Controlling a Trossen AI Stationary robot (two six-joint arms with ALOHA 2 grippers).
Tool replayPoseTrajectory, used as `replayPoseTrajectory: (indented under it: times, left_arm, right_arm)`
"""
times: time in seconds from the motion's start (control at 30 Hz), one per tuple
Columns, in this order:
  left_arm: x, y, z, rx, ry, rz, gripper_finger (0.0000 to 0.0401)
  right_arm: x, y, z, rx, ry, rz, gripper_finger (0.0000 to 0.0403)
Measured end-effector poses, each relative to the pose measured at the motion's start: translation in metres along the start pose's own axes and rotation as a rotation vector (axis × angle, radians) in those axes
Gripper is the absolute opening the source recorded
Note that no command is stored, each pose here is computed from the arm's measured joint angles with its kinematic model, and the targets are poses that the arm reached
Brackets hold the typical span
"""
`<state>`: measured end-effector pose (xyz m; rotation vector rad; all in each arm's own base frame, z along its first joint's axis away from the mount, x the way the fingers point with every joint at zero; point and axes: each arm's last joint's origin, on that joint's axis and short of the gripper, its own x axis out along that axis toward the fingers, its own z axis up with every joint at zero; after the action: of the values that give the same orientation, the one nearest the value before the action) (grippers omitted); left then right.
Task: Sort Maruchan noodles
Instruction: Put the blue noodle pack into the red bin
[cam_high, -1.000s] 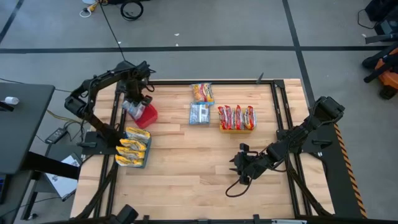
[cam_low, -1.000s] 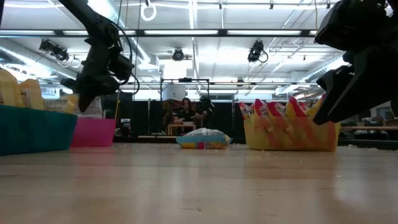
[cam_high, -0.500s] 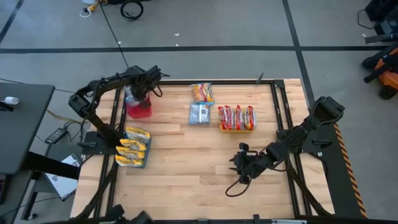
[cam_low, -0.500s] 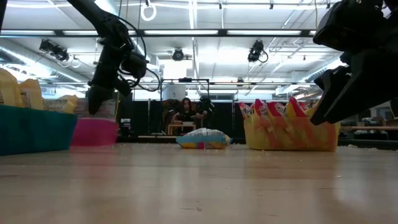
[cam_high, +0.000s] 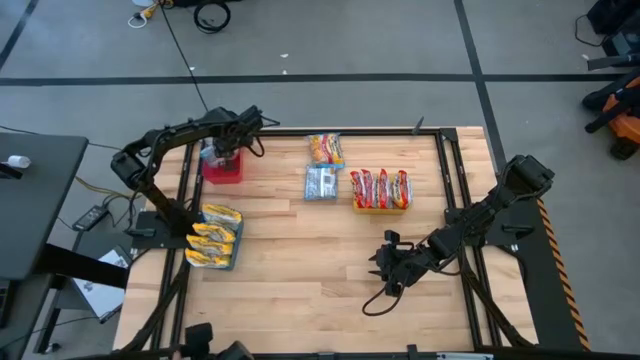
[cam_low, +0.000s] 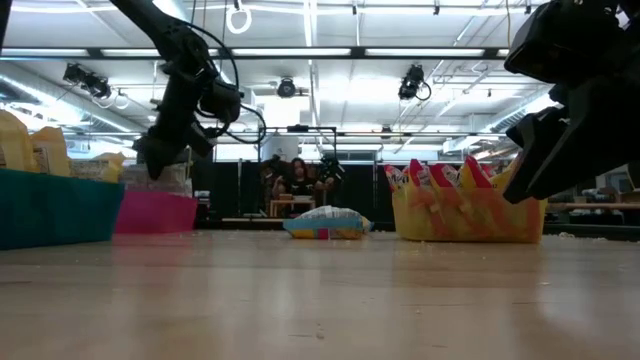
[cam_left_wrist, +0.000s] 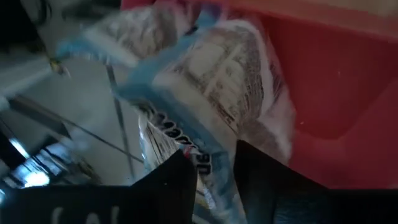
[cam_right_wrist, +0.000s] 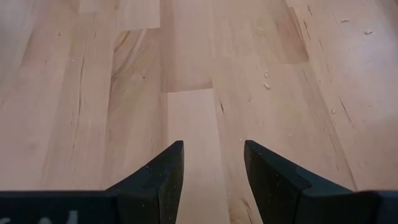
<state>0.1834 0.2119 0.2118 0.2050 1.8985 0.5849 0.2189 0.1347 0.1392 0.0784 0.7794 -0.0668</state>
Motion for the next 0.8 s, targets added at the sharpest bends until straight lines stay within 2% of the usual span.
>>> replayPoseTrajectory:
  times: [0.13, 0.2, 0.4, 0.5, 0.6, 0.67, 0.73, 0.8]
  left_arm:
    - [0.000, 0.001, 0.002, 0.161, -0.018, 0.008, 0.0117]
    - [0.000, 0.002, 0.003, 0.194, -0.026, 0.019, 0.0117]
    - [-0.006, -0.001, 0.005, 0.186, 0.044, 0.144, 0.0120]
    - [-0.014, -0.004, 0.002, 0.145, 0.051, 0.168, 0.0127]
    - [-0.020, -0.007, -0.003, 0.013, 0.043, 0.168, 0.0136]
    - [-0.025, -0.007, -0.010, -0.160, 0.041, 0.122, 0.0141]
    - [-0.027, -0.008, -0.017, -0.397, 0.038, -0.032, 0.0141]
    - [-0.023, -0.011, -0.023, -0.653, 0.046, -0.251, 0.0138]
  right_arm:
    - [0.000, 0.000, 0.000, 0.000, 0.001, 0.002, 0.0174]
    - [0.000, 0.000, 0.000, 0.000, 0.008, 0.013, 0.0174]
    - [0.000, 0.001, 0.000, -0.003, 0.012, 0.020, 0.0174]
    - [0.000, 0.001, 0.000, -0.012, 0.012, 0.020, 0.0174]
    - [0.000, 0.001, 0.000, -0.005, 0.012, 0.020, 0.0174]
    - [0.000, 0.001, 0.000, 0.012, 0.013, 0.021, 0.0174]
    - [0.000, 0.001, -0.001, 0.036, 0.022, 0.034, 0.0174]
    - [0.000, 0.001, -0.001, 0.057, 0.033, 0.049, 0.0174]
